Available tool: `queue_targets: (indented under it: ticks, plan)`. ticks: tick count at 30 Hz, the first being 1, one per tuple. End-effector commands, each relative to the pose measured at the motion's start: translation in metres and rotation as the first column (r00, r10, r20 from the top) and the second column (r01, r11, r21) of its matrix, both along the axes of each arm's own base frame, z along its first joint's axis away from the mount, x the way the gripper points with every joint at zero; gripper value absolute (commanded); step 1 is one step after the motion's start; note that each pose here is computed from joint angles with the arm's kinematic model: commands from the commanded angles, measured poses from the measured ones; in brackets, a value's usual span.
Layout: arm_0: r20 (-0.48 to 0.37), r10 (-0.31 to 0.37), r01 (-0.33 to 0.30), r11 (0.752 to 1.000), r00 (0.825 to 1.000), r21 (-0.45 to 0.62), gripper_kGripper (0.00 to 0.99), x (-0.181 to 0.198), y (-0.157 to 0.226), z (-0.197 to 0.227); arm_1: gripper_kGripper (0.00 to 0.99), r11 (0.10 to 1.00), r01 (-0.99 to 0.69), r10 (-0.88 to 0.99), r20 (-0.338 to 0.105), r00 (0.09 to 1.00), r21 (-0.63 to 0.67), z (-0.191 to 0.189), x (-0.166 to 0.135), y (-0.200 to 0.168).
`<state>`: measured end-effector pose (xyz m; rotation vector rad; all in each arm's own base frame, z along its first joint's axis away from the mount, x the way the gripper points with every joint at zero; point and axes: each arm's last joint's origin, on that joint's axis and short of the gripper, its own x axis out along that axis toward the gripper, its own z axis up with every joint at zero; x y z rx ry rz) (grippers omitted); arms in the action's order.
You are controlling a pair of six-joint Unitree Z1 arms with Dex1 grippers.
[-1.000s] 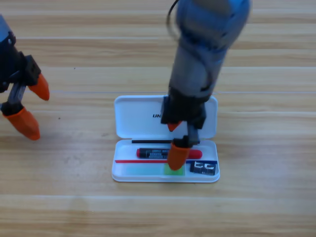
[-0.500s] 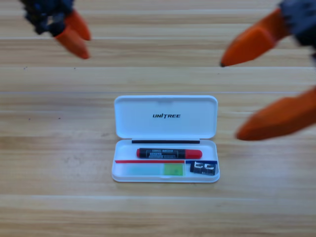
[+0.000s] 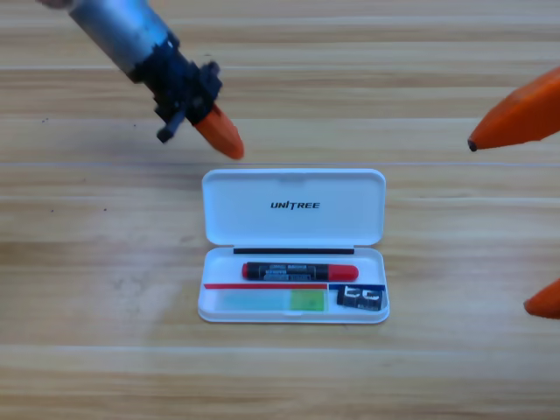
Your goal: Clean up eraser and pencils
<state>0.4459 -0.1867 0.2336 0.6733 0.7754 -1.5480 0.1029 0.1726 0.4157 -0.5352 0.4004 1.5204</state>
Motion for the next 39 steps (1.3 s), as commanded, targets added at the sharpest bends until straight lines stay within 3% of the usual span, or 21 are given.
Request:
queue_targets:
  ticks: [1,20,39]
  plan:
    - [-0.122,0.009,-0.011,1.0,0.992,-0.022,0.0,0.016,0.0,-0.058,0.989,1.0,0.004,-0.005,-0.028,1.0,-0.021,-0.013,0.003,0.002]
    - [-0.3,0.012,-0.03,0.998,0.954,-0.058,0.0,0.007,-0.002,-0.083,0.989,1.0,-0.006,0.005,-0.043,0.999,-0.018,-0.015,0.007,0.007]
    - [-0.386,-0.061,0.052,0.998,0.92,-0.032,0.0,-0.025,-0.035,-0.091,0.989,1.0,-0.022,0.021,-0.067,0.998,-0.021,-0.018,0.008,0.011]
